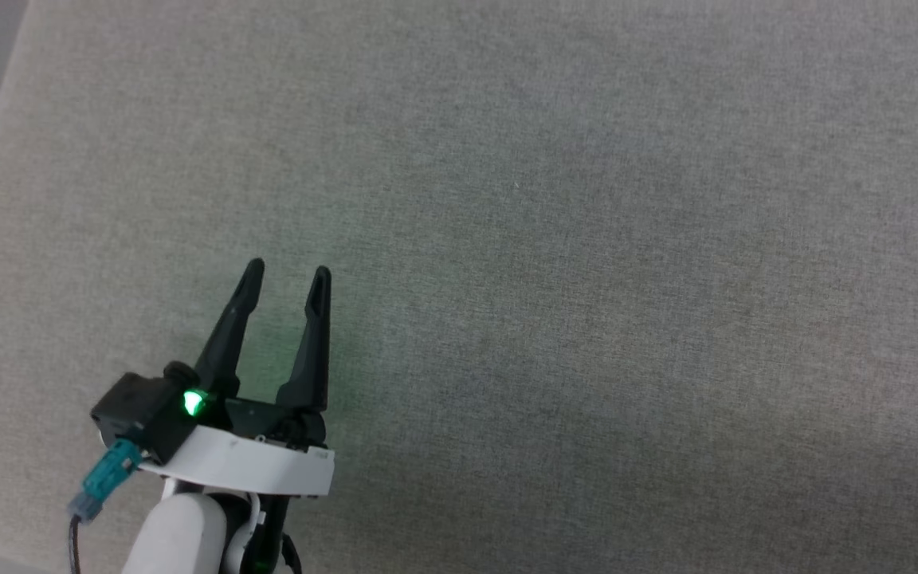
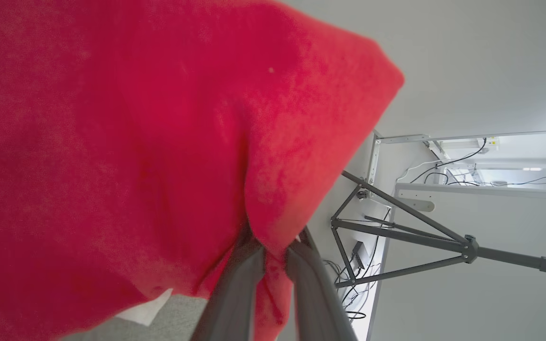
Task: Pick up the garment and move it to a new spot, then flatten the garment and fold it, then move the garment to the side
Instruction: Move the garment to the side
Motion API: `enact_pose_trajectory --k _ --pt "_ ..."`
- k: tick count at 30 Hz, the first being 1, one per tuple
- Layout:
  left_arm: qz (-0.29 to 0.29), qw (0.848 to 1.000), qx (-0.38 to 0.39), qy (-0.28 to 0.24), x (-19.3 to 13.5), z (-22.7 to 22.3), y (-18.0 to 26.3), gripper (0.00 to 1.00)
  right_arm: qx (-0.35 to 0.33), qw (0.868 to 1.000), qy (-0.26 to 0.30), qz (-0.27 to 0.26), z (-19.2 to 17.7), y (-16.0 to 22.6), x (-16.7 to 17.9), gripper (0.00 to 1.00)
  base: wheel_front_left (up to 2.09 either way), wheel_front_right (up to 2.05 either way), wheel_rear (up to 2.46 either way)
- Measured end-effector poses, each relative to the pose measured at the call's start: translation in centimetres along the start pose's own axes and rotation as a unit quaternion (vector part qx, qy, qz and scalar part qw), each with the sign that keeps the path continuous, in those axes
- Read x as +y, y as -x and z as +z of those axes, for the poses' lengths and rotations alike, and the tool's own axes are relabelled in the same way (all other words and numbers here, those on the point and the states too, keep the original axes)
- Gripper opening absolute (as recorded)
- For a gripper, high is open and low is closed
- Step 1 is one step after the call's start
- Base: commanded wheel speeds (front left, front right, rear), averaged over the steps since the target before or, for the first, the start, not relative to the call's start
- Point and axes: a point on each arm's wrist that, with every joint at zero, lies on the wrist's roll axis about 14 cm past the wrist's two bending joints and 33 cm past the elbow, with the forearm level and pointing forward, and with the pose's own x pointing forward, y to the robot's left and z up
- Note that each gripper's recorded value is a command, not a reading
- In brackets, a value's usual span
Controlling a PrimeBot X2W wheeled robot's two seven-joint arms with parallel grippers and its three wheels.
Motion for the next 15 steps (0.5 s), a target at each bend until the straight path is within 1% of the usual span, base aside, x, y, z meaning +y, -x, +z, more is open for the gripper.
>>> enact_pose_trajectory --k 7,11,12,14,15 --pt "-0.004 1.0 0.011 0.0 -0.2 -0.9 -0.4 1.0 0.037 0.999 -0.026 0.026 -1.9 -1.8 2.9 0.0 0.0 0.0 0.0" --pt "-0.003 1.0 0.01 -0.002 0.0 -0.7 -0.3 1.0 0.042 0.998 -0.032 0.02 -2.1 -1.9 2.7 0.0 0.0 0.0 0.0" --pt "-0.002 1.0 0.008 -0.002 0.0 -0.6 -0.3 1.0 0.043 0.998 -0.034 0.017 -2.1 -1.8 2.6 0.02 0.0 0.0 0.0" --pt "-0.001 1.0 0.007 -0.004 0.2 -0.4 -0.1 1.0 0.044 0.998 -0.036 0.012 -2.3 -1.6 2.3 0.38 0.0 0.0 0.0" --pt "0.0 1.0 0.006 -0.005 0.3 -0.3 -0.1 1.0 0.043 0.998 -0.036 0.009 -2.3 -1.5 2.1 0.67 0.0 0.0 0.0"
